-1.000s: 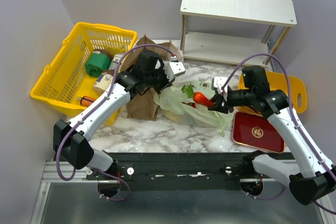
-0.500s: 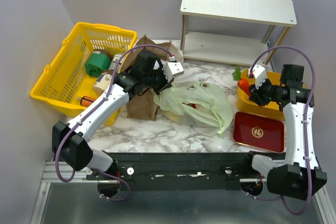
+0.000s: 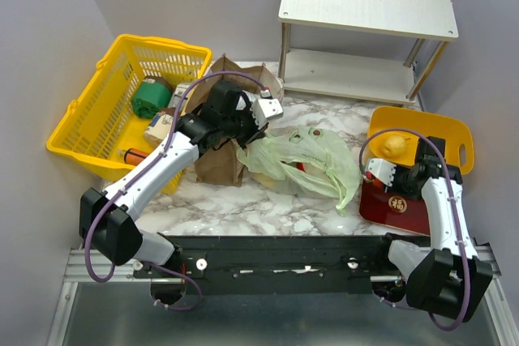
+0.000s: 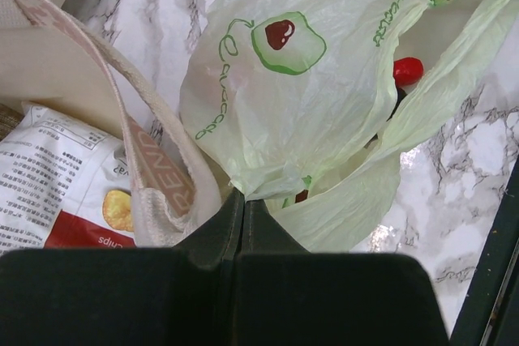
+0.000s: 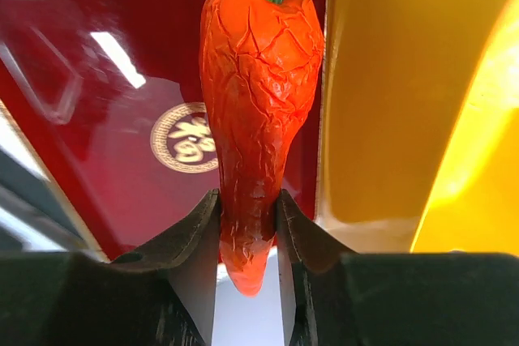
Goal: Untie the knot of the grocery bags and take out the mixed food
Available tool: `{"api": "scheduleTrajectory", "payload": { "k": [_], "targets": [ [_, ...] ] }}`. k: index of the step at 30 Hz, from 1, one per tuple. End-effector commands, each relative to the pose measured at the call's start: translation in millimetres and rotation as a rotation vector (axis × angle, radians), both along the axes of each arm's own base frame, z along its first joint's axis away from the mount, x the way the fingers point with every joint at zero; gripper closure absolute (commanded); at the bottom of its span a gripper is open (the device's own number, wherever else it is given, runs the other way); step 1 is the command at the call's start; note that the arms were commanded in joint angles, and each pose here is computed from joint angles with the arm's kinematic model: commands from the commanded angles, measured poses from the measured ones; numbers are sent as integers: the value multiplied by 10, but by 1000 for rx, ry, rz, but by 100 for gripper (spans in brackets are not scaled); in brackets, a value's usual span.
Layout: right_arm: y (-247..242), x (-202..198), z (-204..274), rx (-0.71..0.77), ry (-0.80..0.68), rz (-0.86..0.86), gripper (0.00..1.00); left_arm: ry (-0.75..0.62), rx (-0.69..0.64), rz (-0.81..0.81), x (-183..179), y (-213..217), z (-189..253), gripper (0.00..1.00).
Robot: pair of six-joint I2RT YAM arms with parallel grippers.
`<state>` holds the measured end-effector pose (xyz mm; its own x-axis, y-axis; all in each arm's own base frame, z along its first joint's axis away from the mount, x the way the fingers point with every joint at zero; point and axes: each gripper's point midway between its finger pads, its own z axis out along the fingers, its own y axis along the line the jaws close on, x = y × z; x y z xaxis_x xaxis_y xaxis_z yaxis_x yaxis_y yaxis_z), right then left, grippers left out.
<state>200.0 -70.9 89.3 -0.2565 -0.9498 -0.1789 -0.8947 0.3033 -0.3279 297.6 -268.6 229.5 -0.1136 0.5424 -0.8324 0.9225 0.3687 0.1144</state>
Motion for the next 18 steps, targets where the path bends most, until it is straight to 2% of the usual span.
{"api": "scheduleTrajectory", "payload": {
  "k": [1, 7, 10, 11, 13, 14, 18],
  "targets": [
    [-310, 226, -100, -180, -39, 66, 99, 17, -10, -4, -79, 55, 0, 100],
    [-337, 241, -348, -169, 37, 76, 99, 13, -5, 1, -70, 86, -24, 100],
    [-412, 297, -422, -197, 37, 58, 80, 10, -6, 3, -71, 101, -11, 100],
    [-425, 294, -437, -201, 41, 51, 68, 14, -5, 3, -78, 102, -19, 100],
    [-427, 296, -440, -195, 39, 31, 55, 9, -5, 8, -75, 121, -11, 100],
    [-424, 288, -418, -194, 34, 24, 37, 12, -5, 9, -76, 125, -17, 100],
    [-234, 188, -330, -117, 24, 67, 28, 14, -7, 15, -73, 147, -19, 100]
  ]
}}
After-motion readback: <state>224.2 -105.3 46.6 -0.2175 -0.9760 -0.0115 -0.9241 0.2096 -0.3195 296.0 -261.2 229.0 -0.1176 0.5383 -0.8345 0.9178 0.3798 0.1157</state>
